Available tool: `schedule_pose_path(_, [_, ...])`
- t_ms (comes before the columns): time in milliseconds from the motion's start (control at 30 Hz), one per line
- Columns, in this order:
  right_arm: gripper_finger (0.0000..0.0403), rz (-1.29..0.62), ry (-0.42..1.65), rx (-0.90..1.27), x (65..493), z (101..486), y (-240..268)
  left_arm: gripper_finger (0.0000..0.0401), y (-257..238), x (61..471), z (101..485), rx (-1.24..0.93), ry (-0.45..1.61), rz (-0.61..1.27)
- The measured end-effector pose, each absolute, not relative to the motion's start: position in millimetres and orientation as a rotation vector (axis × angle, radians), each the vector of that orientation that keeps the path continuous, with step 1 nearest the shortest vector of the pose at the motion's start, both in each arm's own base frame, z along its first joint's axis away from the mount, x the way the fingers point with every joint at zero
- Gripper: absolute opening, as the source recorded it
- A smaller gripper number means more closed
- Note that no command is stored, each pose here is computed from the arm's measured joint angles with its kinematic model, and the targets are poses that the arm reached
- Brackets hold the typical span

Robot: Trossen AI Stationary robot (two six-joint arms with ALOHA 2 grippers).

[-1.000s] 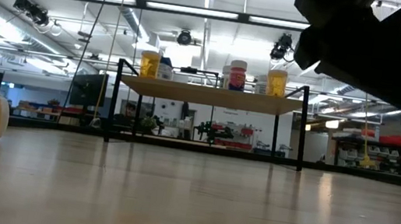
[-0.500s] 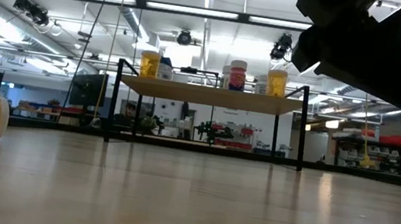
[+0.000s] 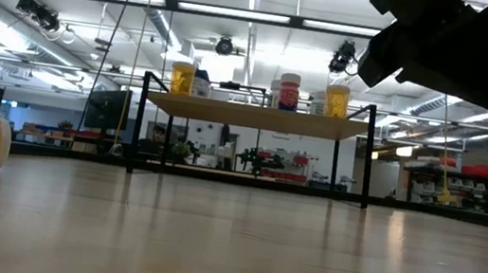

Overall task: Pick and place medicine bottles onto shelf by color
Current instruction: Put the white medicine bottle on the shelf

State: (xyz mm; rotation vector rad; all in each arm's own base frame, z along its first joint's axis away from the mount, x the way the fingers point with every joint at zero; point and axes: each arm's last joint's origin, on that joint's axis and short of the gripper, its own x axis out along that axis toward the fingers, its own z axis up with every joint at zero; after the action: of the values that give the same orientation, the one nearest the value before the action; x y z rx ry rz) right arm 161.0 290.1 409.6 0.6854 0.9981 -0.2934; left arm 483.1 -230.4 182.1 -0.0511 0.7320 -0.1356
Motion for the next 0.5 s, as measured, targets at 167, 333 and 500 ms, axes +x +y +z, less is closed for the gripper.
schedule_pose_path(167, [0.0247,-0.293,0.998,0.685,161.0,409.6,290.1,0.0198,-230.2,483.2,182.1,-0.051,0.732,-0.135])
schedule_pose_path(333, [0.0247,-0.293,0.998,0.685,161.0,409.6,290.1,0.0194,-230.2,483.2,182.1,-0.051,0.732,-0.135])
schedule_pose_path(500, [0.0247,-0.293,0.998,0.685,161.0,409.6,290.1,0.0208,-230.3,482.9,181.9,-0.049,0.735,-0.136])
